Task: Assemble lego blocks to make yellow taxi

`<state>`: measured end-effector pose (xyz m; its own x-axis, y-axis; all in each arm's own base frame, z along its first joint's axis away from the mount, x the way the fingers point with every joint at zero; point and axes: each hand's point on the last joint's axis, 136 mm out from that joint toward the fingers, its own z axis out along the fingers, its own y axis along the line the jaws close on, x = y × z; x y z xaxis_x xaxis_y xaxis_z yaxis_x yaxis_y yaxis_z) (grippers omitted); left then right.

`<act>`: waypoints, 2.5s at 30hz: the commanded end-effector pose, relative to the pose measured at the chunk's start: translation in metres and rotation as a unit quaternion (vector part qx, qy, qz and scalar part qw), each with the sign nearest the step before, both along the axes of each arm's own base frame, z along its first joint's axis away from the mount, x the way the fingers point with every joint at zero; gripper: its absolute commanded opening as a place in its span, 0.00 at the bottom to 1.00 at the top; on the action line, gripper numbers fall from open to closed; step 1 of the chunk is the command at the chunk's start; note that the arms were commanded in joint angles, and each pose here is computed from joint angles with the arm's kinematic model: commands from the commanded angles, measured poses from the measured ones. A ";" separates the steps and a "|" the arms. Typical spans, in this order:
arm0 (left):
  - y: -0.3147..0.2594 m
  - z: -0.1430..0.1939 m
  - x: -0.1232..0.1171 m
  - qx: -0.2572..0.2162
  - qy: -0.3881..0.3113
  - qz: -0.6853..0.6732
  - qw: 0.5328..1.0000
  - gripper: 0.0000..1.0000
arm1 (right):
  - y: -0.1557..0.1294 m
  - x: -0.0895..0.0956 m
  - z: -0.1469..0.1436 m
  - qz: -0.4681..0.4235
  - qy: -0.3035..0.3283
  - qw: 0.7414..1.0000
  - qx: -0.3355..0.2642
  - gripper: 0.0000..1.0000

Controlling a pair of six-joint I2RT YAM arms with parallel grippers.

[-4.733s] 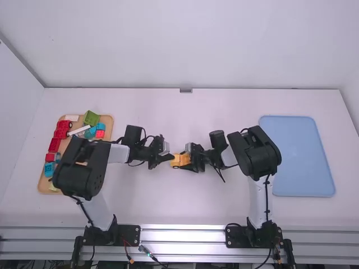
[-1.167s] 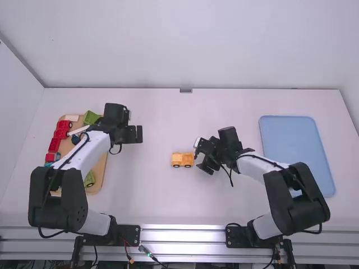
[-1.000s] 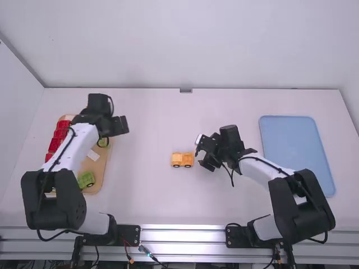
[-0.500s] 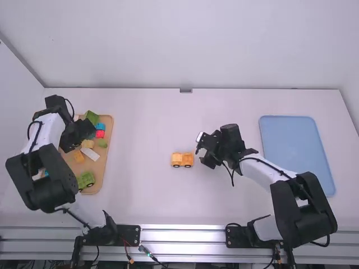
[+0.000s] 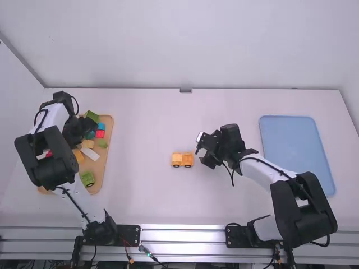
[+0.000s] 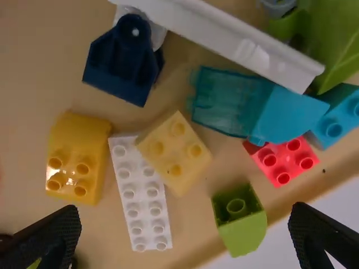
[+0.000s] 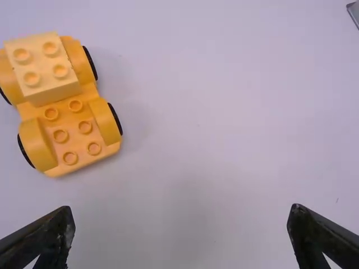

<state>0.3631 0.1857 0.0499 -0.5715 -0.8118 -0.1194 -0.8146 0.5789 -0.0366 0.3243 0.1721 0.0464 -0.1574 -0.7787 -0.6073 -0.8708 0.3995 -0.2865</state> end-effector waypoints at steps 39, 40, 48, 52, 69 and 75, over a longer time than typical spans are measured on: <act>-0.008 -0.049 -0.011 -0.011 -0.014 0.074 0.997 0.77 | 0.000 0.003 0.009 -0.004 -0.013 1.000 0.007 0.99; -0.007 -0.050 -0.016 -0.005 -0.003 0.079 0.997 0.79 | 0.000 0.003 0.009 -0.004 -0.013 1.000 0.007 0.99; 0.000 -0.049 -0.043 0.018 0.050 0.113 0.992 0.80 | 0.000 0.002 0.009 -0.003 -0.013 1.000 0.007 0.99; -0.001 -0.043 -0.037 0.010 0.041 0.120 0.992 0.80 | 0.000 0.002 0.009 -0.004 -0.013 1.000 0.007 0.99; 0.005 -0.026 -0.009 -0.005 -0.020 0.273 0.962 0.71 | -0.001 0.000 0.007 -0.003 -0.007 1.000 0.004 0.99; 0.000 -0.027 -0.020 -0.013 -0.003 0.349 0.937 0.73 | -0.001 0.000 0.007 -0.004 -0.007 1.000 0.004 0.99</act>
